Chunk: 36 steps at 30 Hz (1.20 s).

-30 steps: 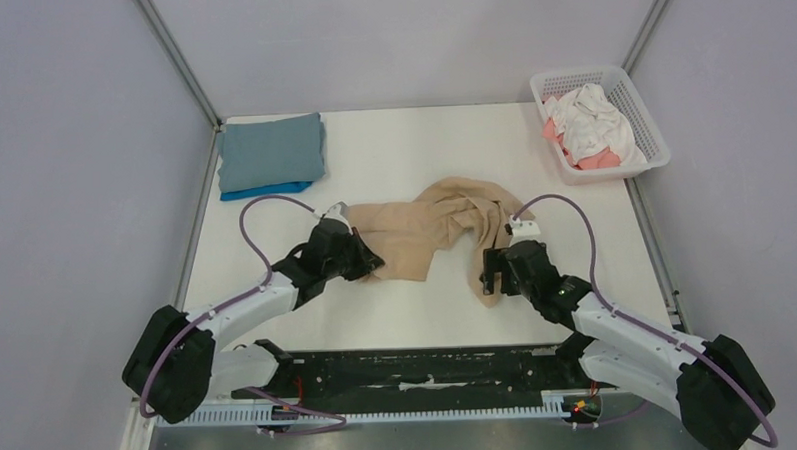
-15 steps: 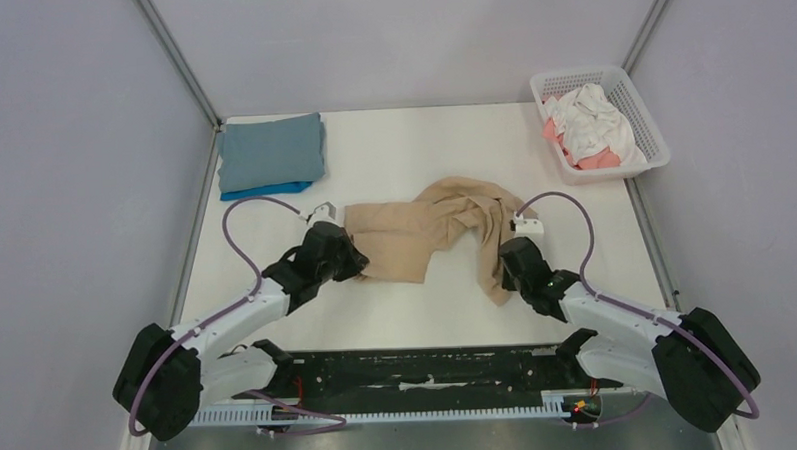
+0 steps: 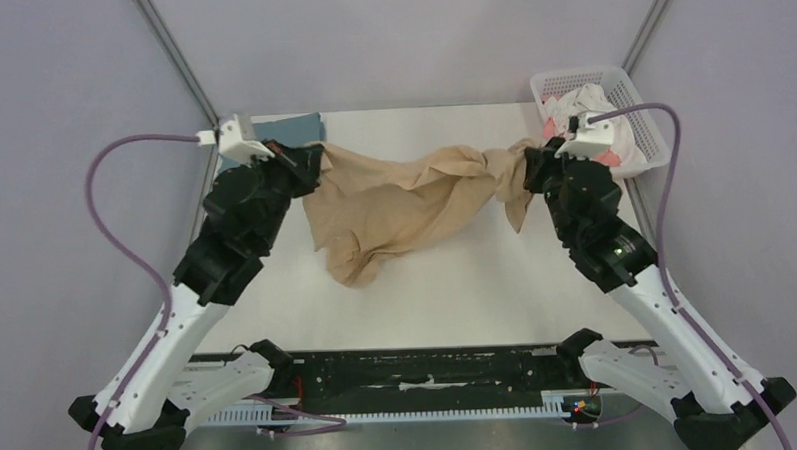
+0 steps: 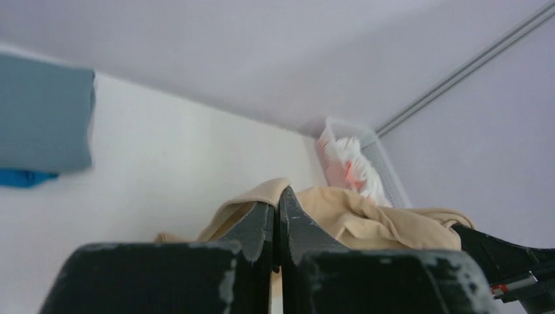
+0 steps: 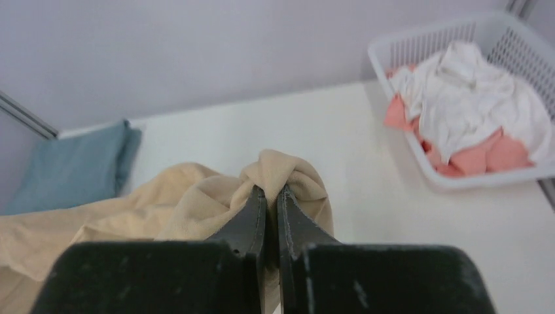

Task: Fold and stack the t-shirts
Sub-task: Flatten out the tshirt

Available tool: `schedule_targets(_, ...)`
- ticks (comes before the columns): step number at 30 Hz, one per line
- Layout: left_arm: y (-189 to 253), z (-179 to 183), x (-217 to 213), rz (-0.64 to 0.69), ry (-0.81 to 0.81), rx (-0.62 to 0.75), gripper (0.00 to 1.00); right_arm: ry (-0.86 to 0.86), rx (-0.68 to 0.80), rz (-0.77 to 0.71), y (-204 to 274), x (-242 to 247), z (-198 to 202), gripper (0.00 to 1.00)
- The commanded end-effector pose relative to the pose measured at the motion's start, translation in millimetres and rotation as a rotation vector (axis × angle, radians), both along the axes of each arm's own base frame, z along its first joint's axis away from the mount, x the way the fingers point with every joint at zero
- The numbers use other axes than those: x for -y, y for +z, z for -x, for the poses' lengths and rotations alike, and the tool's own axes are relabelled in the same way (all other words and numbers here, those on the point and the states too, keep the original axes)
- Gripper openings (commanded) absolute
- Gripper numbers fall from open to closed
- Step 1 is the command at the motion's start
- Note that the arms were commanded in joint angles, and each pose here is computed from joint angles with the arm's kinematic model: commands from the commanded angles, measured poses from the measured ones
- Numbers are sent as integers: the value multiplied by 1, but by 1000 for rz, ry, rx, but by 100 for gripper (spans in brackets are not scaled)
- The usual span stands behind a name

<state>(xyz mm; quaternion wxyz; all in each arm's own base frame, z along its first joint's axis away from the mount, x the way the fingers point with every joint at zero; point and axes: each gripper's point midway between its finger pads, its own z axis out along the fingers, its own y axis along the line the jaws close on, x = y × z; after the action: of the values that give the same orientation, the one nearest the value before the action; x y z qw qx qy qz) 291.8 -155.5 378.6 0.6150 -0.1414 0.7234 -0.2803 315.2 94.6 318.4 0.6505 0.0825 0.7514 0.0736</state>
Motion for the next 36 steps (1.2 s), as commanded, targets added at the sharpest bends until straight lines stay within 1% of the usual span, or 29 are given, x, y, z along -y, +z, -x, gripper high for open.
schedule_targets(1,110,23,-41,-43,88,232,2,19,212,31,111,16,21,0)
schedule_targets(4,161,42,-61,-51,116,319,2,24,305,40,163,26,38,0)
schedule_targets(7,191,54,-83,-64,186,378,2,-26,351,59,187,42,48,0)
schedule_targets(10,203,54,-105,-91,303,385,2,-121,343,84,189,60,50,0)
schedule_targets(12,203,47,-115,-125,380,368,2,-173,318,93,182,67,47,0)
schedule_targets(14,197,35,-117,-165,432,341,2,-205,279,144,169,69,38,0)
schedule_targets(16,188,17,-108,-202,449,318,2,-207,238,183,155,63,24,0)
schedule_targets(19,173,-22,-88,-286,459,276,2,-203,174,237,134,53,-11,0)
schedule_targets(21,163,-55,-80,-332,454,239,2,-122,162,239,124,43,-44,0)
schedule_targets(22,162,-74,-77,-321,429,230,2,-96,152,230,121,44,-63,0)
schedule_targets(24,153,-114,-83,-284,390,175,2,-11,167,217,126,36,-96,0)
schedule_targets(25,153,-130,-88,-257,372,163,2,10,174,185,130,34,-109,0)
schedule_targets(27,161,-154,-87,-224,314,176,2,54,219,169,156,26,-130,0)
schedule_targets(29,183,-158,-83,-208,270,225,2,91,261,144,180,23,-147,0)
schedule_targets(30,197,-153,-83,-201,261,260,2,112,293,117,197,22,-149,0)
schedule_targets(32,219,-143,-80,-197,239,324,2,149,328,80,215,24,-152,0)
schedule_targets(34,236,-128,-81,-195,229,377,2,157,337,60,218,34,-151,0)
schedule_targets(36,240,-115,-84,-204,226,383,2,167,309,50,202,44,-148,1)
